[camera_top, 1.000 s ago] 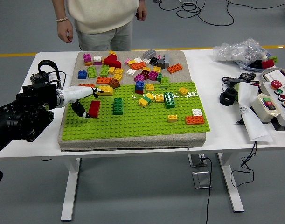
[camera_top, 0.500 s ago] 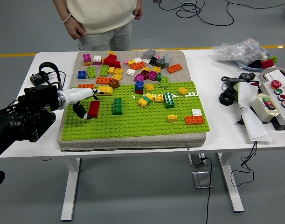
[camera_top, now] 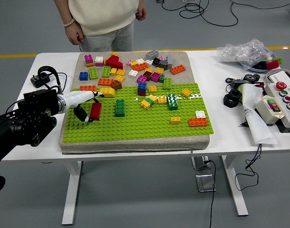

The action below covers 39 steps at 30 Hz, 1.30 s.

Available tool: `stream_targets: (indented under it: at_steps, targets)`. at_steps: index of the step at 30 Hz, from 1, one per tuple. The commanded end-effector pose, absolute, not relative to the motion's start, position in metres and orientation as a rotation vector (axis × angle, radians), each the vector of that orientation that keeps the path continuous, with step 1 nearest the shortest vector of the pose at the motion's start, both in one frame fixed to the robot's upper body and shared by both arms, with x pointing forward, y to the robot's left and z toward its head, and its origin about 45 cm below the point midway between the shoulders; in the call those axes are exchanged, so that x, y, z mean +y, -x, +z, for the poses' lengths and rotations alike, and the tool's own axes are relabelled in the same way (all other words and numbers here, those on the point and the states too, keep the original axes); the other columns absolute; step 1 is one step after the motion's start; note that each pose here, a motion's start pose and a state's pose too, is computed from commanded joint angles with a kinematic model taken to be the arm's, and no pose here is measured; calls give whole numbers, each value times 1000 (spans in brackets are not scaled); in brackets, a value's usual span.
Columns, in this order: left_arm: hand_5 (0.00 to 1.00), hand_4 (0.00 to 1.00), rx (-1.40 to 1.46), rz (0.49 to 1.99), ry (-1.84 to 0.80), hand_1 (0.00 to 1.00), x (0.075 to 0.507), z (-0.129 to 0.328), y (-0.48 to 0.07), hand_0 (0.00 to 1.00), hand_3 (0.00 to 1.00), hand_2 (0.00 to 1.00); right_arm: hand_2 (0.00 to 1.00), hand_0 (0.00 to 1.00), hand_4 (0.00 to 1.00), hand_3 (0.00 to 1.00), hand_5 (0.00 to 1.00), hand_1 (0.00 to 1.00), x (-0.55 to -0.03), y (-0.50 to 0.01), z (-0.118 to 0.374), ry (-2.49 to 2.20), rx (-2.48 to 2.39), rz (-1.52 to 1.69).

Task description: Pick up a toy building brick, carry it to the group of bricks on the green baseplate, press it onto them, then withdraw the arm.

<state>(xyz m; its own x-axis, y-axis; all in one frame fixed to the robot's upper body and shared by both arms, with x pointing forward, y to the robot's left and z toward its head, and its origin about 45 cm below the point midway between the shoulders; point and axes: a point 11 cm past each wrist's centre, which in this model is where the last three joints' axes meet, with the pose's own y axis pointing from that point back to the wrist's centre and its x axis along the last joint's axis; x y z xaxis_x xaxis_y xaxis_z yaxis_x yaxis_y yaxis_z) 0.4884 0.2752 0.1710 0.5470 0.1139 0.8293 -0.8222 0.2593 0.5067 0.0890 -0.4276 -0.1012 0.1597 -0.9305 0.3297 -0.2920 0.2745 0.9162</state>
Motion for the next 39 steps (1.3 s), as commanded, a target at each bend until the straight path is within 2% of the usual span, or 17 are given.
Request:
stream_targets:
  at_steps: [7, 8, 12, 13, 18, 19, 25, 26, 31, 32, 37, 39]
  targets:
    - [2, 816, -760, 754, -1125, 961, 277, 170, -488, 993, 944, 823, 748, 777, 998, 765, 778, 705, -427, -89, -101, -1250, -1372, -689]
    - [2, 789, -760, 760, -1123, 916, 277, 170, -488, 926, 895, 773, 749, 777, 998, 765, 777, 705, -427, -89, -101, -1249, -1372, -689]
    - [2, 789, -764, 784, -1110, 916, 278, 170, -489, 926, 895, 773, 749, 777, 998, 765, 777, 705, -427, -89, -101, -1250, -1372, -688]
    - [2, 687, -765, 791, -1104, 869, 278, 171, -489, 882, 857, 678, 749, 777, 998, 765, 777, 706, -427, -89, -101, -1250, -1372, -688]
    - [2, 687, -762, 809, -1087, 869, 278, 171, -489, 882, 857, 678, 749, 777, 998, 765, 777, 706, -427, -89, -101, -1249, -1373, -688]
    - [2, 533, -759, 812, -1084, 822, 277, 171, -489, 817, 810, 570, 750, 777, 998, 766, 777, 706, -427, -90, -101, -1249, -1373, -688]
    - [2, 533, -747, 818, -1073, 822, 277, 169, -488, 817, 810, 570, 750, 777, 998, 766, 777, 706, -427, -90, -101, -1249, -1375, -689]
    - [2, 422, -744, 820, -1070, 797, 277, 170, -488, 763, 745, 538, 750, 777, 998, 766, 777, 706, -427, -90, -101, -1249, -1375, -689]
    - [2, 422, -730, 832, -1055, 797, 279, 171, -489, 763, 745, 538, 750, 777, 998, 766, 777, 706, -427, -89, -101, -1249, -1374, -691]
    - [2, 351, -728, 833, -1054, 779, 279, 171, -489, 714, 687, 514, 749, 777, 998, 766, 777, 706, -427, -89, -102, -1248, -1374, -691]
    - [2, 351, -718, 845, -1038, 779, 281, 173, -489, 714, 687, 514, 749, 777, 998, 766, 777, 706, -427, -89, -101, -1248, -1375, -690]
    - [2, 345, -717, 845, -1037, 767, 282, 173, -488, 685, 657, 508, 750, 777, 998, 766, 777, 706, -427, -89, -101, -1247, -1375, -691]
